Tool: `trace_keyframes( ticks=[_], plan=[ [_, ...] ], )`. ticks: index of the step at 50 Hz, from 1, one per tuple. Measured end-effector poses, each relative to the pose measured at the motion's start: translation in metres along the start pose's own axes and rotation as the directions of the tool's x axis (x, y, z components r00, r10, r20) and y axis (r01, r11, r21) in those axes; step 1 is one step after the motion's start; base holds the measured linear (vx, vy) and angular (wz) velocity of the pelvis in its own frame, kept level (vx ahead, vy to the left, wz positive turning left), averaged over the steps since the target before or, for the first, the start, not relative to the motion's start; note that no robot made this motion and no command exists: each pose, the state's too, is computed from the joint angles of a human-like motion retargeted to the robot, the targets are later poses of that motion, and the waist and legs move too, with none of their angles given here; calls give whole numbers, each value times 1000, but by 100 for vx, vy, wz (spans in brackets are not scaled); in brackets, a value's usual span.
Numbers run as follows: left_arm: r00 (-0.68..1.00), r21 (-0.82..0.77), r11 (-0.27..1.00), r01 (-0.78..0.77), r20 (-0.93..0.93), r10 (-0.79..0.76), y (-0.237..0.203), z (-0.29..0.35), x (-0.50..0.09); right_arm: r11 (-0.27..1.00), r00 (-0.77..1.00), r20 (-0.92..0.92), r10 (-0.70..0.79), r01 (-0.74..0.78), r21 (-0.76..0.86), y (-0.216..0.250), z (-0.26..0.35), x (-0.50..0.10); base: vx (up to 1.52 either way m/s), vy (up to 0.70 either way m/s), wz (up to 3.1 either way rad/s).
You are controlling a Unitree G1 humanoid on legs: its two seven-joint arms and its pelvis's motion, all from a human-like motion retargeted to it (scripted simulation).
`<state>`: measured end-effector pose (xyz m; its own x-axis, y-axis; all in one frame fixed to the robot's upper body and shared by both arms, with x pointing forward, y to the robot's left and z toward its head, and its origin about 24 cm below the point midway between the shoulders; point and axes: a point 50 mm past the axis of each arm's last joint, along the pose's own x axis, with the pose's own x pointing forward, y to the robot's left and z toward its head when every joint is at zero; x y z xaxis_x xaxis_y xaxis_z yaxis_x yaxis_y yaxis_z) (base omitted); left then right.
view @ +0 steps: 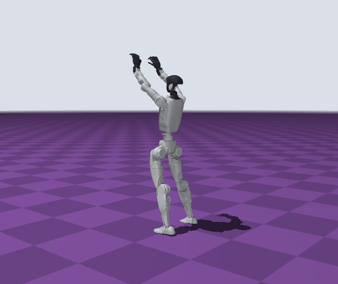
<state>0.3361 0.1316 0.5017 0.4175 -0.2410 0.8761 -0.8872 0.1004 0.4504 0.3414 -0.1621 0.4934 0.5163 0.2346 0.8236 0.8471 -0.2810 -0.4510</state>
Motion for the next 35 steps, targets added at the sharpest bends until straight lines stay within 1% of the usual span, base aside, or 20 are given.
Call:
trace_keyframes(
  ticks=[3, 5, 6, 7, 8, 9, 10, 11, 12, 13, 14, 15, 17, 18, 23, 25, 27, 30, 33, 35],
  plan=[
    [979, -158, 969, 190, -50, -200, -76, 10, -45, 986, 982, 96, 164, -165, 0, 68, 31, -41, -7, 11, -2],
    [927, -218, 913, 344, -74, -367, -126, 15, -90, 936, 927, 152, 343, -350, 24, 121, 59, -85, -11, 9, -10],
    [876, -225, 866, 447, -88, -475, -151, 9, -122, 879, 870, 184, 457, -474, 55, 150, 83, -116, -13, 8, -11],
    [810, -234, 804, 547, -96, -579, -174, 8, -156, 795, 789, 214, 576, -602, 78, 175, 104, -150, -15, 8, -12],
    [725, -247, 722, 647, -93, -682, -194, 12, -188, 674, 673, 239, 700, -733, 90, 195, 118, -184, -18, 8, -12],
    [614, -261, 611, 747, -80, -785, -211, 18, -221, 520, 528, 258, 809, -848, 103, 211, 128, -218, -21, 9, -13],
    [480, -276, 477, 835, -61, -875, -225, 26, -254, 340, 358, 279, 891, -934, 114, 223, 137, -252, -24, 9, -14],
    [318, -293, 314, 903, -34, -947, -235, 33, -285, 158, 189, 294, 937, -979, 125, 230, 143, -280, -27, 9, -12],
    [154, -305, 147, 941, -2, -988, -241, 41, -315, -8, 34, 315, 949, -991, 133, 233, 149, -308, -30, 10, -5],
    [-1, -307, -12, 952, 35, -999, -244, 47, -344, -133, -80, 338, 938, -981, 138, 235, 155, -331, -32, 10, -11],
    [-85, -322, -96, 942, 49, -995, -245, 50, -360, -196, -137, 345, 928, -970, 143, 235, 157, -343, -35, 9, -26],
    [-133, -345, -142, 928, 52, -990, -245, 52, -370, -229, -166, 344, 924, -962, 150, 235, 157, -348, -37, 8, -43],
    [-137, -360, -143, 922, 43, -990, -245, 48, -379, -202, -133, 348, 928, -964, 171, 235, 159, -348, -38, 9, -50],
    [-108, -363, -111, 925, 29, -994, -244, 44, -377, -166, -95, 346, 934, -969, 183, 235, 159, -343, -38, 9, -62],
    [127, -365, 143, 920, -67, -990, -238, 14, -335, 59, 138, 314, 939, -966, 250, 232, 154, -298, -36, 8, -78],
    [170, -332, 188, 924, -84, -982, -233, -2, -323, 120, 216, 322, 922, -949, 293, 228, 156, -283, -28, -10, -70],
    [290, -373, 314, 873, -120, -949, -226, -10, -294, 227, 331, 286, 899, -912, 342, 222, 152, -254, -28, -2, -82],
    [406, -424, 429, 797, -149, -902, -216, -22, -277, 325, 472, 261, 842, -830, 453, 212, 154, -229, -21, 3, -71],
    [510, -516, 525, 677, -185, -840, -208, -28, -281, 375, 599, 253, 760, -722, 582, 201, 163, -220, -14, 18, -65],
    [563, -582, 568, 582, -215, -798, -202, -29, -294, 389, 671, 258, 695, -653, 650, 192, 171, -223, -7, 19, -54]
  ],
)
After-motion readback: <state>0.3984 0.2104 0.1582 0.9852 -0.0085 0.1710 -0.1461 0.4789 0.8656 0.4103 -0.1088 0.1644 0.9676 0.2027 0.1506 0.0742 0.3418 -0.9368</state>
